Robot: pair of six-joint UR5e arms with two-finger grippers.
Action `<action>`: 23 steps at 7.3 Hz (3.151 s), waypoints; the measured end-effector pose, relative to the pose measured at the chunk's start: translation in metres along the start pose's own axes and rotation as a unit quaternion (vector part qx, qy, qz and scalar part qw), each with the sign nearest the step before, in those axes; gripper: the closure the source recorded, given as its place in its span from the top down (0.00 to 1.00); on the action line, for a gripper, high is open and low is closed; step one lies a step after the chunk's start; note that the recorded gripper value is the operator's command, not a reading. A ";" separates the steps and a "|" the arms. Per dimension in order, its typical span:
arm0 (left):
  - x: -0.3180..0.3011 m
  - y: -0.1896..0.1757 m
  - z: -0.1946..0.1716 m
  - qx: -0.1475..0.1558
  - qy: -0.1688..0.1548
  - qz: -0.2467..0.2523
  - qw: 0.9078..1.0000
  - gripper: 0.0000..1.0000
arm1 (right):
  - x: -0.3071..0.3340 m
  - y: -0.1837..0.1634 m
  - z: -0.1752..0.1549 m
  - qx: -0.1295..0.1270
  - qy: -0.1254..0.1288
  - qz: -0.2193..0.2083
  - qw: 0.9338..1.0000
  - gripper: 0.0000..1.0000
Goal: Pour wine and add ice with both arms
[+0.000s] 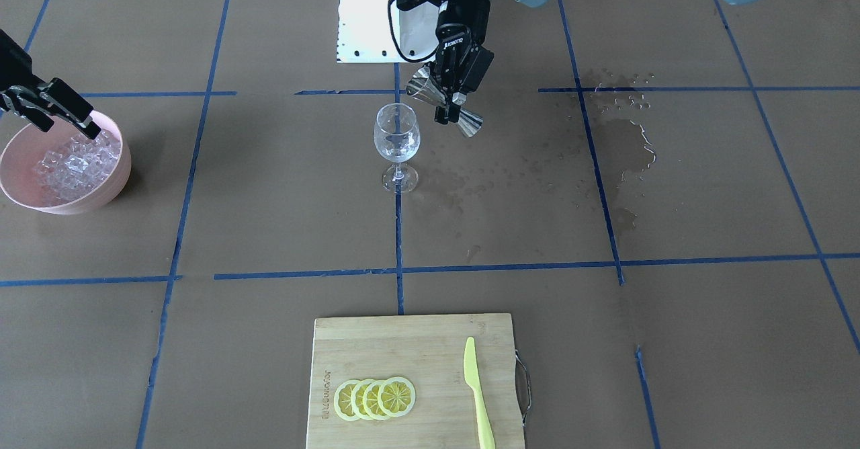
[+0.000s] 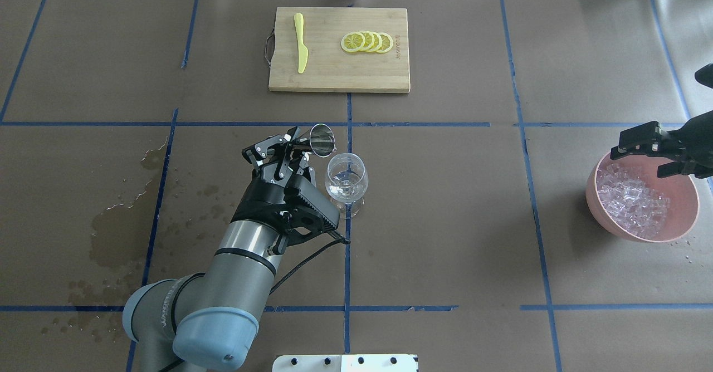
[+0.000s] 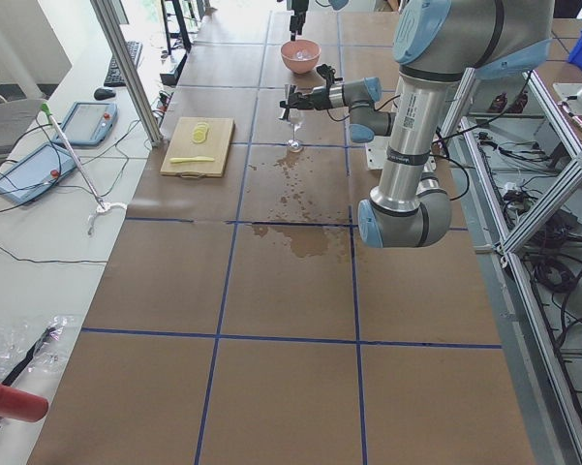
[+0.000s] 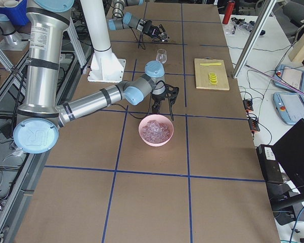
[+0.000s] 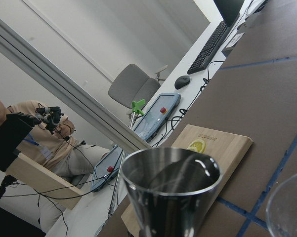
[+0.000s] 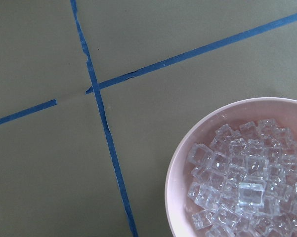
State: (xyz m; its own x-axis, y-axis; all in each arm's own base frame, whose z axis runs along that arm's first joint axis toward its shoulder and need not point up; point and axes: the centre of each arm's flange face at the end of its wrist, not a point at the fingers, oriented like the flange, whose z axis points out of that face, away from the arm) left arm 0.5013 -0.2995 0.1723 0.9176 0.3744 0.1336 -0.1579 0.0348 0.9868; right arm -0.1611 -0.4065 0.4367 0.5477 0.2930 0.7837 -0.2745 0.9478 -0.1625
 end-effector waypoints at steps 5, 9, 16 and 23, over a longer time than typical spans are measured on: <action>0.018 0.002 -0.006 -0.002 -0.006 0.065 0.998 0.00 | 0.000 0.000 0.000 0.000 0.000 0.000 1.000 1.00; 0.016 -0.001 -0.007 -0.004 -0.017 0.173 0.985 0.00 | -0.002 -0.001 0.000 0.001 -0.001 -0.001 1.000 1.00; 0.008 -0.003 -0.008 -0.015 -0.050 0.306 0.951 0.00 | -0.002 -0.002 0.002 0.000 -0.001 -0.001 1.000 1.00; 0.000 -0.011 -0.014 -0.001 -0.058 0.253 0.966 0.00 | -0.004 -0.003 0.002 0.000 -0.002 -0.002 1.000 1.00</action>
State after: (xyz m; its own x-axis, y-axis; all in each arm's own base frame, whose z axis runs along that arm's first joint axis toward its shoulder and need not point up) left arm 0.4974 -0.2868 0.1600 0.7579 0.2373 0.6077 -0.5968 -0.1241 0.7927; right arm -0.1638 -0.4102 0.4354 0.5456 0.2893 0.7865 -0.2730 0.9487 -0.1595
